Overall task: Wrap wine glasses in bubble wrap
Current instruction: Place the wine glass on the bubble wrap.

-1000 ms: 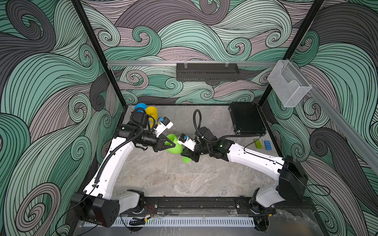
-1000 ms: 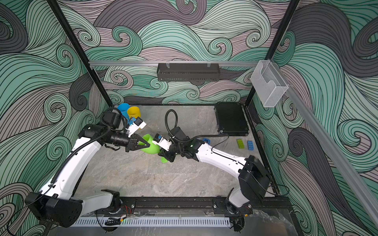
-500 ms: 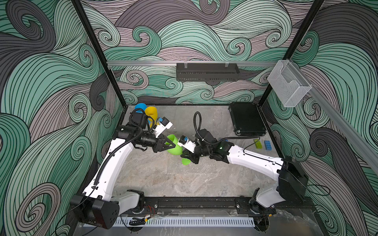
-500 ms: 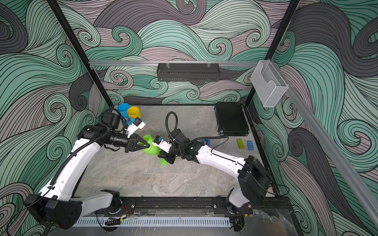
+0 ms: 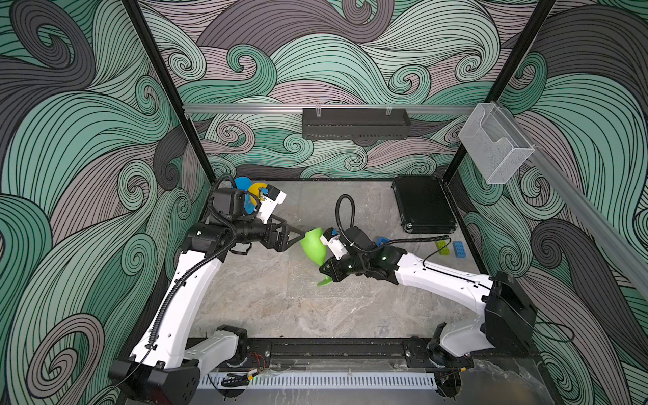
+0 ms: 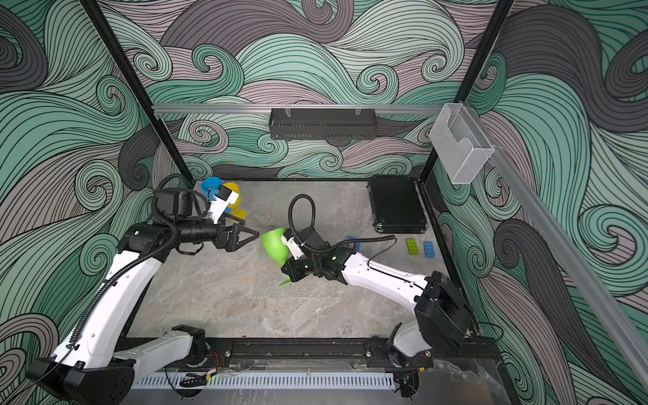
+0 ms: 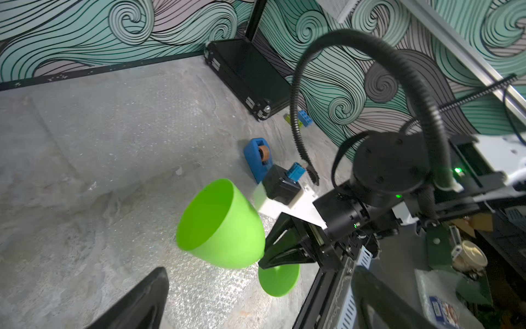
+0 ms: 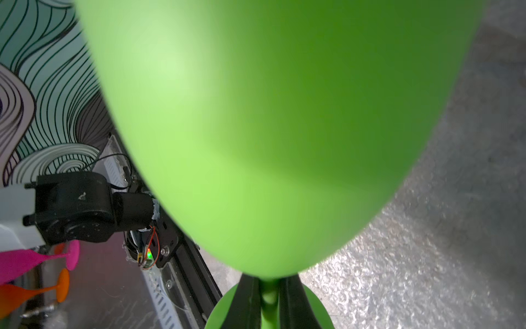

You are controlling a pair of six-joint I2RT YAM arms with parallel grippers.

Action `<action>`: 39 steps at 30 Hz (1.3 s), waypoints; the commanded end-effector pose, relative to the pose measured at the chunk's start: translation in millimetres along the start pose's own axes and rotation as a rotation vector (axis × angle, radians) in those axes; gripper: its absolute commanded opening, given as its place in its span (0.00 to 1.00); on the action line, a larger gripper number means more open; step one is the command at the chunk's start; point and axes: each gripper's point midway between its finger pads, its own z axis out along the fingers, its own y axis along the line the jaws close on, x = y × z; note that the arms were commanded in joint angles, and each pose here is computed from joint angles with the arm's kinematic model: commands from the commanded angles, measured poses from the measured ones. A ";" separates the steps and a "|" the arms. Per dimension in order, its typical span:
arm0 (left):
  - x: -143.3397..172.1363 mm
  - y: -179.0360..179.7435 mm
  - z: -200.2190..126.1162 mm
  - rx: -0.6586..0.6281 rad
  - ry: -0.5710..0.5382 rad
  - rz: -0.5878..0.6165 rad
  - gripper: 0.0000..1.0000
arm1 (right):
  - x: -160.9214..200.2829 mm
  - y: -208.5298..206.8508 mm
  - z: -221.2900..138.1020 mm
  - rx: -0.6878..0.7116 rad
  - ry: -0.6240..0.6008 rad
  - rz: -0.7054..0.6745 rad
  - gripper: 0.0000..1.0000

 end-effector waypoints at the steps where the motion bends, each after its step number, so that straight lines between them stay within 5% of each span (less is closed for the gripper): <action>1: -5.2 36.2 32.9 -0.050 -0.026 -0.275 0.98 | 15.2 -18.1 -1.6 0.033 0.034 0.301 0.00; 8: 35.9 74.8 92.9 0.005 0.049 -0.669 0.93 | 37.9 -44.3 6.4 0.073 0.121 0.514 0.00; 14: 79.4 95.2 137.9 -0.037 0.154 -0.831 0.92 | 48.0 -53.0 23.1 0.060 0.168 0.565 0.00; 39: 117.2 80.6 202.2 -0.002 0.364 -0.867 0.81 | 66.7 -88.4 47.5 0.109 0.275 0.583 0.00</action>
